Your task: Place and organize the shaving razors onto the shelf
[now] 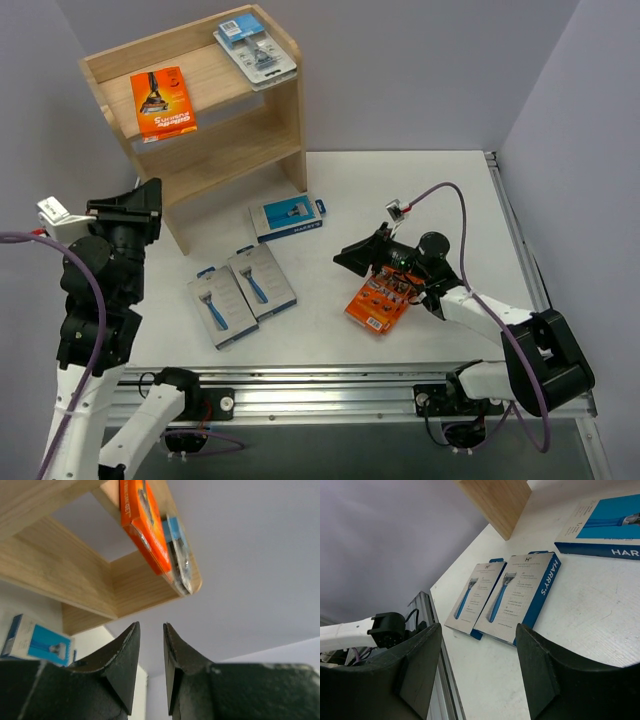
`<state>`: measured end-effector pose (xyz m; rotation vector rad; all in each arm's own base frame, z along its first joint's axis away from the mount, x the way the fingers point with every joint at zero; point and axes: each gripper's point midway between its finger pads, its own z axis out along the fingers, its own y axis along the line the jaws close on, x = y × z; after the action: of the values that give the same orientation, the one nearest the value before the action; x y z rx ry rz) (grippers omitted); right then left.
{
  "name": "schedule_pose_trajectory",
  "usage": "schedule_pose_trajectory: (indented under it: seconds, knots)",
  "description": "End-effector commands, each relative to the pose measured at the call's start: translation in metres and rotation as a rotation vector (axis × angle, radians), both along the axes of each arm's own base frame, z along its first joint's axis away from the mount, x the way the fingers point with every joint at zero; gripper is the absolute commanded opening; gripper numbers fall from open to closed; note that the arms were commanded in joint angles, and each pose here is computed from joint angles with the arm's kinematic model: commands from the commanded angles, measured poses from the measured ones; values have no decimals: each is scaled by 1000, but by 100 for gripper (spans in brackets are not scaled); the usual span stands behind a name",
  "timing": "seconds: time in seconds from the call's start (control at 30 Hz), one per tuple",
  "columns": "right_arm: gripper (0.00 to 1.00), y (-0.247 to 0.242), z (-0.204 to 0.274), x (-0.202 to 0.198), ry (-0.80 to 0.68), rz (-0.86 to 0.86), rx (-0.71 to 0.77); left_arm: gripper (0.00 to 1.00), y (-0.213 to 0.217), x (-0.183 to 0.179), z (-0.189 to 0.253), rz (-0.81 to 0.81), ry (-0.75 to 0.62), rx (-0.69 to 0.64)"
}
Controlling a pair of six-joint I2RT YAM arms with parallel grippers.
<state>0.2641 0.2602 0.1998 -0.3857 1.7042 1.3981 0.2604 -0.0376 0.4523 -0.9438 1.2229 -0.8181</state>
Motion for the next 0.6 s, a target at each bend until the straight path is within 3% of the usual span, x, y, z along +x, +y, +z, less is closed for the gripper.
schedule_pose_trajectory:
  seconds: [0.0,0.07,0.1,0.17,0.33,0.57]
  knots:
    - [56,2,21,1,-57,27,33,34,-11,8,39,-156,-172,-117]
    - [56,2,19,0,-49,27,30,33,16,34,22,-147,-163,-201]
    - [56,2,19,0,-49,28,29,33,18,35,38,-194,-245,-198]
    - [56,1,16,0,-44,26,19,33,17,43,33,-264,-243,-195]
    - [55,1,10,3,-32,17,2,35,9,38,58,-312,-322,-125]
    - [55,2,0,6,-4,14,-19,38,1,49,68,-419,-355,-174]
